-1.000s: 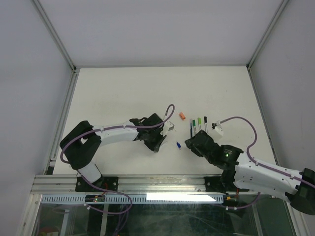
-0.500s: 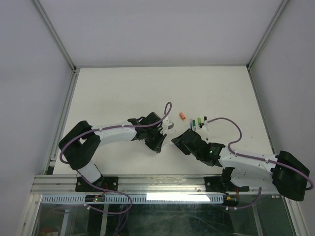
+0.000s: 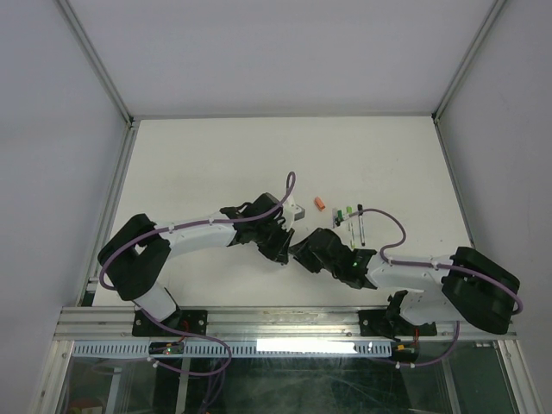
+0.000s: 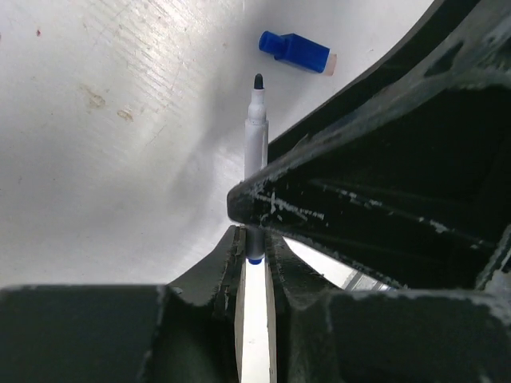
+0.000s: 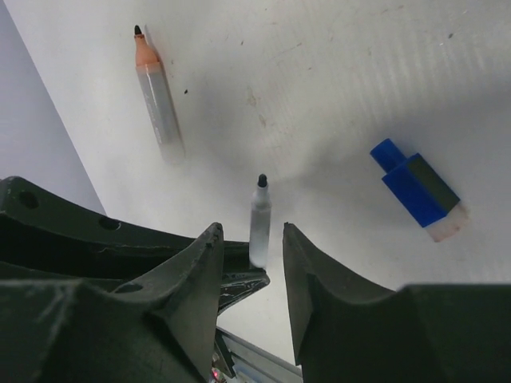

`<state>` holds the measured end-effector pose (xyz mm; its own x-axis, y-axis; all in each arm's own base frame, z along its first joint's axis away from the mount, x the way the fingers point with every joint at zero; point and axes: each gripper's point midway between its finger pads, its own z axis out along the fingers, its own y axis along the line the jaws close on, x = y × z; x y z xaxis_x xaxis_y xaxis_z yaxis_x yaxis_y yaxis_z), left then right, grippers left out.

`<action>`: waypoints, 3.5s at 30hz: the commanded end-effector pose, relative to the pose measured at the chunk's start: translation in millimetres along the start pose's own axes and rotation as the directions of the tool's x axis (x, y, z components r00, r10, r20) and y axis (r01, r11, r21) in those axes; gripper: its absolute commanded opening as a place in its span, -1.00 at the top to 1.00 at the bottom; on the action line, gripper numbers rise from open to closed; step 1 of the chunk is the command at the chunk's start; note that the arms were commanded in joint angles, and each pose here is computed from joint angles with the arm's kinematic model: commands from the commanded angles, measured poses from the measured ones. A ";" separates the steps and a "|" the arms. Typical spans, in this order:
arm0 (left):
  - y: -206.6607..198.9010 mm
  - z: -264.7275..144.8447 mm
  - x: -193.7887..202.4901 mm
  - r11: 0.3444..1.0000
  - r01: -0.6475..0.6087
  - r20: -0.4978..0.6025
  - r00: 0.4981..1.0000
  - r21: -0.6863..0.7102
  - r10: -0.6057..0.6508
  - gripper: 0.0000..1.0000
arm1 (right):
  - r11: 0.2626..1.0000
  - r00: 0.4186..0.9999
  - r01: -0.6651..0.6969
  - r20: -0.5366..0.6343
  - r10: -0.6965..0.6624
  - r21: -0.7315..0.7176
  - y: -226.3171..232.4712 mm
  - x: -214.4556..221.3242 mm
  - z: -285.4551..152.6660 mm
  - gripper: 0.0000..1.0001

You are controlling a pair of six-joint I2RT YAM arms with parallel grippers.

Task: Insert the pens into the pen caps
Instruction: Pick up the pen from the center of the board.

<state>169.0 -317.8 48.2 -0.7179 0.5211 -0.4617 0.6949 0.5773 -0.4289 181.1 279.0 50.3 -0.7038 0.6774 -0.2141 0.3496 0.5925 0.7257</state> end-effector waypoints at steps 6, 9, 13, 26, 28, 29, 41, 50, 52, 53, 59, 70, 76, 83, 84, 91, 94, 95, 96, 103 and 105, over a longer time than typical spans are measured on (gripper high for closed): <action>-18.8 -10.9 -38.0 0.997 0.000 0.134 0.991 0.074 -0.010 0.75 | 0.991 0.995 -0.076 -0.075 0.068 -0.111 36.5 12.4 -1.1 0.57; -21.0 -11.7 -42.3 0.996 -0.007 0.142 0.990 0.084 -0.005 0.73 | 0.991 0.995 -0.071 -0.082 0.062 -0.111 36.7 13.6 -1.3 0.78; -23.3 -23.1 -49.7 0.993 -0.024 0.174 0.985 0.116 0.003 0.62 | 0.992 0.998 0.000 -0.059 -0.007 -0.125 38.7 9.9 -4.2 1.00; -46.1 -121.5 -110.4 0.958 -0.162 0.434 0.900 0.238 0.045 0.21 | 0.877 0.878 0.459 0.223 -0.423 -0.144 44.8 -51.7 -64.0 1.00; -51.4 -141.4 -135.1 0.962 -0.154 0.488 0.872 0.226 0.024 0.20 | 0.781 0.823 0.562 0.274 -0.497 -0.270 63.4 -48.4 -81.4 1.00; -53.6 -151.4 -146.9 0.966 -0.150 0.518 0.855 0.211 0.020 0.17 | 0.724 0.787 0.614 0.308 -0.534 -0.314 69.7 -47.2 -88.8 1.00; -92.3 -233.9 -191.0 0.958 -0.243 0.738 0.673 0.152 0.053 -0.43 | 0.573 0.738 0.672 0.478 -0.476 -0.469 148.7 -62.2 -151.3 1.00; -97.1 -220.7 -169.0 0.938 -0.283 0.701 0.710 0.200 0.065 -0.30 | 0.505 0.647 0.762 0.492 -0.582 -0.405 192.7 -61.3 -148.8 1.00; -97.0 -220.8 -165.9 0.936 -0.293 0.704 0.707 0.194 0.075 -0.28 | 0.559 0.669 0.740 0.484 -0.564 -0.373 194.8 -69.6 -144.5 1.00; -97.3 -221.3 -164.1 0.934 -0.301 0.705 0.704 0.191 0.083 -0.27 | 0.598 0.686 0.721 0.482 -0.545 -0.350 193.9 -76.5 -142.5 1.00; -93.4 -217.1 -153.9 0.935 -0.309 0.704 0.704 0.176 0.100 -0.23 | 0.689 0.786 0.603 0.448 -0.427 -0.402 202.3 -100.3 -146.1 1.00; -79.1 -195.9 -153.4 0.945 -0.284 0.677 0.729 0.163 0.102 -0.03 | 0.598 0.813 0.583 0.391 -0.432 -0.550 221.5 -83.3 -155.8 1.00; -82.1 -188.9 -150.6 0.933 -0.304 0.660 0.744 0.192 0.107 0.19 | 0.587 0.823 0.567 0.380 -0.422 -0.578 223.7 -79.6 -155.7 1.00; -82.5 -183.4 -147.8 0.926 -0.313 0.644 0.757 0.210 0.110 0.73 | 0.594 0.828 0.561 0.371 -0.421 -0.577 222.6 -80.3 -154.2 1.00; -83.0 -183.3 -147.9 0.925 -0.314 0.644 0.758 0.213 0.109 0.81 | 0.595 0.829 0.559 0.370 -0.420 -0.578 222.5 -80.5 -154.0 1.00; -85.4 -187.2 -152.7 0.927 -0.298 0.654 0.752 0.225 0.083 1.00 | 0.606 0.831 0.555 0.344 -0.437 -0.571 216.9 -75.5 -144.0 0.75; -84.9 -188.9 -155.5 0.932 -0.284 0.659 0.749 0.224 0.069 1.00 | 0.611 0.835 0.546 0.318 -0.448 -0.573 213.6 -70.3 -136.5 0.64; -84.8 -190.2 -156.5 0.934 -0.279 0.663 0.746 0.222 0.065 1.00 | 0.614 0.839 0.540 0.309 -0.449 -0.576 212.4 -68.5 -134.0 0.61; -83.7 -190.6 -157.5 0.938 -0.269 0.666 0.744 0.219 0.057 1.00 | 0.615 0.842 0.535 0.304 -0.445 -0.580 211.8 -67.4 -132.2 0.59; -79.8 -191.2 -159.0 0.950 -0.153 0.676 0.733 0.272 -0.075 1.00 | 0.623 0.871 0.483 0.266 -0.413 -0.616 208.1 -59.9 -124.1 0.60; -75.5 -189.8 -159.7 0.954 -0.117 0.683 0.723 0.276 -0.109 1.00 | 0.619 0.874 0.476 0.254 -0.415 -0.624 208.9 -57.3 -123.9 0.63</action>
<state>216.2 -322.6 271.1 -0.5905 0.0188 -0.8068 0.7644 0.3334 -0.5518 226.7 298.2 281.7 -0.5772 0.4508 -0.6809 -0.4670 0.5018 0.7281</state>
